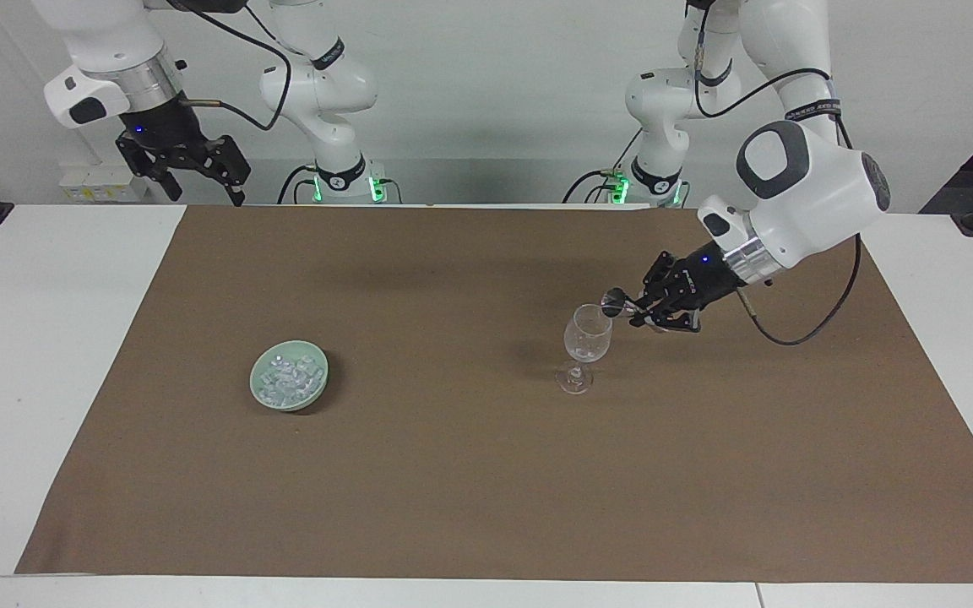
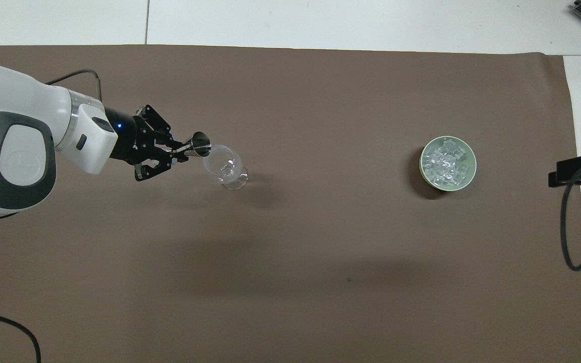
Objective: Pour wine and add ice with both arms
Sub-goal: 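Tilt the silver cup over the wine glass with the left gripper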
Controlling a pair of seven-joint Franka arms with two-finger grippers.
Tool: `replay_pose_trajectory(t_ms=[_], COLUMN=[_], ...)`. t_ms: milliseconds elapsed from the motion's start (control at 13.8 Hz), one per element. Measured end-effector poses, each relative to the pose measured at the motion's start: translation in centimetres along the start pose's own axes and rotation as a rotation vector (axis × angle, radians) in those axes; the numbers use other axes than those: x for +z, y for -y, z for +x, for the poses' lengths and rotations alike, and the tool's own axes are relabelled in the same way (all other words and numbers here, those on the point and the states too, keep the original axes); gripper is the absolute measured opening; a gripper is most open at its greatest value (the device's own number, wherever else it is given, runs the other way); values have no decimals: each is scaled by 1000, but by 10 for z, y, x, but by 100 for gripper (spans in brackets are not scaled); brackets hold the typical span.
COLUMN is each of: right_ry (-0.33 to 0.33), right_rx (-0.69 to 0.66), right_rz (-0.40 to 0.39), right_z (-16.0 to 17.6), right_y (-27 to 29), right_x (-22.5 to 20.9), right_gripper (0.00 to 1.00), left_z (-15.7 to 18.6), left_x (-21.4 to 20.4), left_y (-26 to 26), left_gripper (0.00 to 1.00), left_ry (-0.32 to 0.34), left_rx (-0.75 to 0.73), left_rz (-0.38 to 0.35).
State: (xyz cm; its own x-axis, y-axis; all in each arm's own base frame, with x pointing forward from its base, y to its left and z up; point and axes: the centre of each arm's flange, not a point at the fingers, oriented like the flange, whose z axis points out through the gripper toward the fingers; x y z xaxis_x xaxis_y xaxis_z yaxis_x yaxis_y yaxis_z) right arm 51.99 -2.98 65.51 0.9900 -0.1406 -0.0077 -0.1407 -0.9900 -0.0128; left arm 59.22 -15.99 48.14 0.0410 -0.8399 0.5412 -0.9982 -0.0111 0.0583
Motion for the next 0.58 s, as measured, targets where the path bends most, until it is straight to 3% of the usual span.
replay_pose_trajectory(t_ms=[578], right_ry=[0], right_rx=[0], right_rz=[0], right_z=[0], right_y=[0], right_x=[0], right_gripper=[100], left_z=[3], left_x=[3], left_y=[-2], left_gripper=[21], left_ry=[46], left_rx=[16], left_rz=[-4])
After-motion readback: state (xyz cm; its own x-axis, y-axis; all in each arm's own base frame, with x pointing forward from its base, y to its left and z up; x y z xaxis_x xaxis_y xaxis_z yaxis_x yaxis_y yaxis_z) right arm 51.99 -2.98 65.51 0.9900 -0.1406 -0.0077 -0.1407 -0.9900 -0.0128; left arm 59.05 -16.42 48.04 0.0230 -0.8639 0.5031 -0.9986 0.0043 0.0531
